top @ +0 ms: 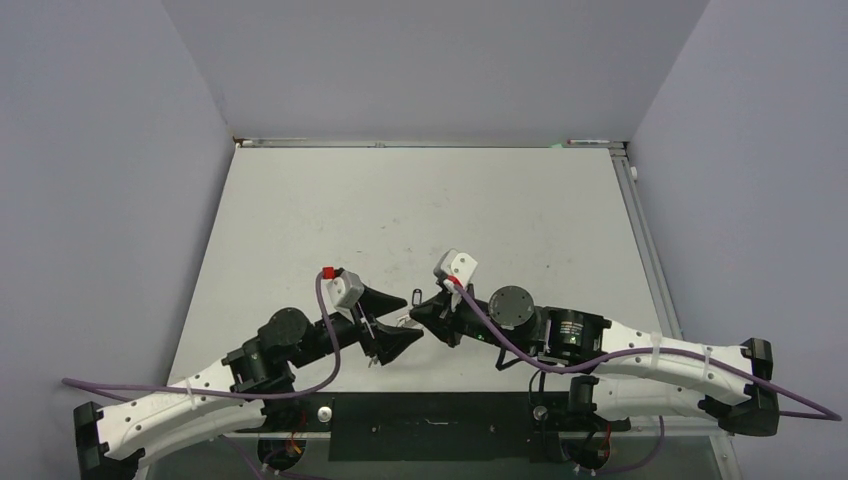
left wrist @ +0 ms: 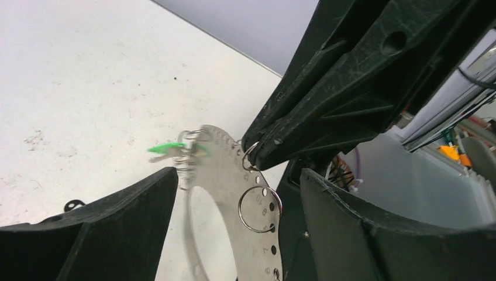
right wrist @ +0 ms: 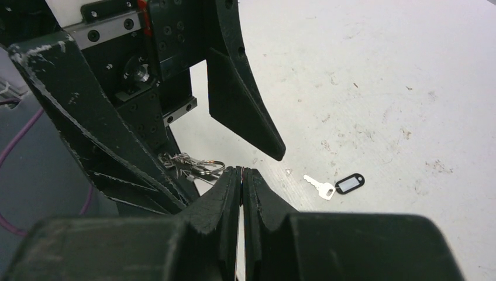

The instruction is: Put the keys on the keyring

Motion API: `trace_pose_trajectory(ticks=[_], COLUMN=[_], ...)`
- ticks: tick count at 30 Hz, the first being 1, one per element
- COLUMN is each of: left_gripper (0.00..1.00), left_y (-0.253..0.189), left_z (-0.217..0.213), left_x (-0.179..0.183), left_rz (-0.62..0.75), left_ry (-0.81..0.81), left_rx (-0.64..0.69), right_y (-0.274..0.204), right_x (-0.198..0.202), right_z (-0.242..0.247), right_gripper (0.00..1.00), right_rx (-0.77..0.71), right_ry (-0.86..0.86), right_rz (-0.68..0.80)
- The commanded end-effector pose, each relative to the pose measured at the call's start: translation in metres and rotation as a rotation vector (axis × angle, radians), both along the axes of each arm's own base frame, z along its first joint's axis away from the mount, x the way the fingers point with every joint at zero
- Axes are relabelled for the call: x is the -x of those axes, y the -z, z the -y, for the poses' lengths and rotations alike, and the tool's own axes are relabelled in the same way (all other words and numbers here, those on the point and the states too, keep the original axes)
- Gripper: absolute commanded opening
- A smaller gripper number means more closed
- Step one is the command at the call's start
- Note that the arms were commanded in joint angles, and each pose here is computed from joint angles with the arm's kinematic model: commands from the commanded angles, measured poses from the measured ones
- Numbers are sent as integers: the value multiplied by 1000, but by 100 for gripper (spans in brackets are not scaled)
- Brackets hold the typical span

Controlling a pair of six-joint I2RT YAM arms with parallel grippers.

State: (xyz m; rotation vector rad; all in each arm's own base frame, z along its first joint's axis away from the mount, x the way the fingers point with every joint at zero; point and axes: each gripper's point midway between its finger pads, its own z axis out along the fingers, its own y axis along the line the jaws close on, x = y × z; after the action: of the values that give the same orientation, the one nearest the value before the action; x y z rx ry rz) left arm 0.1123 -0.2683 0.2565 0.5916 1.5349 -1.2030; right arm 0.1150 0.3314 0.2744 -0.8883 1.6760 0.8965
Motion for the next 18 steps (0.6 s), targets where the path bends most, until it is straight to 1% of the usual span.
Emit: trace_pose_trajectory(ticks=[1,7,12,18], left_gripper=[71,58,43,41], left_y=[-24,-27,-37,-42], left_z=[4,7,8,9], left_x=[-3,6,17,23], left_rz=[90,161,219,246], left_ry=[-3,55,111,141], left_rx=[44,78,138,169], right_y=[-35,-50,-55,-52], right_x=[2,29,48,55], right_z=[2,2,2,-1], right_gripper=[5,5,5,5], right_rx=[-91,-170,-193,-189], right_ry=[-4,-154,-255,-302], right_rz=[43,45,44,35])
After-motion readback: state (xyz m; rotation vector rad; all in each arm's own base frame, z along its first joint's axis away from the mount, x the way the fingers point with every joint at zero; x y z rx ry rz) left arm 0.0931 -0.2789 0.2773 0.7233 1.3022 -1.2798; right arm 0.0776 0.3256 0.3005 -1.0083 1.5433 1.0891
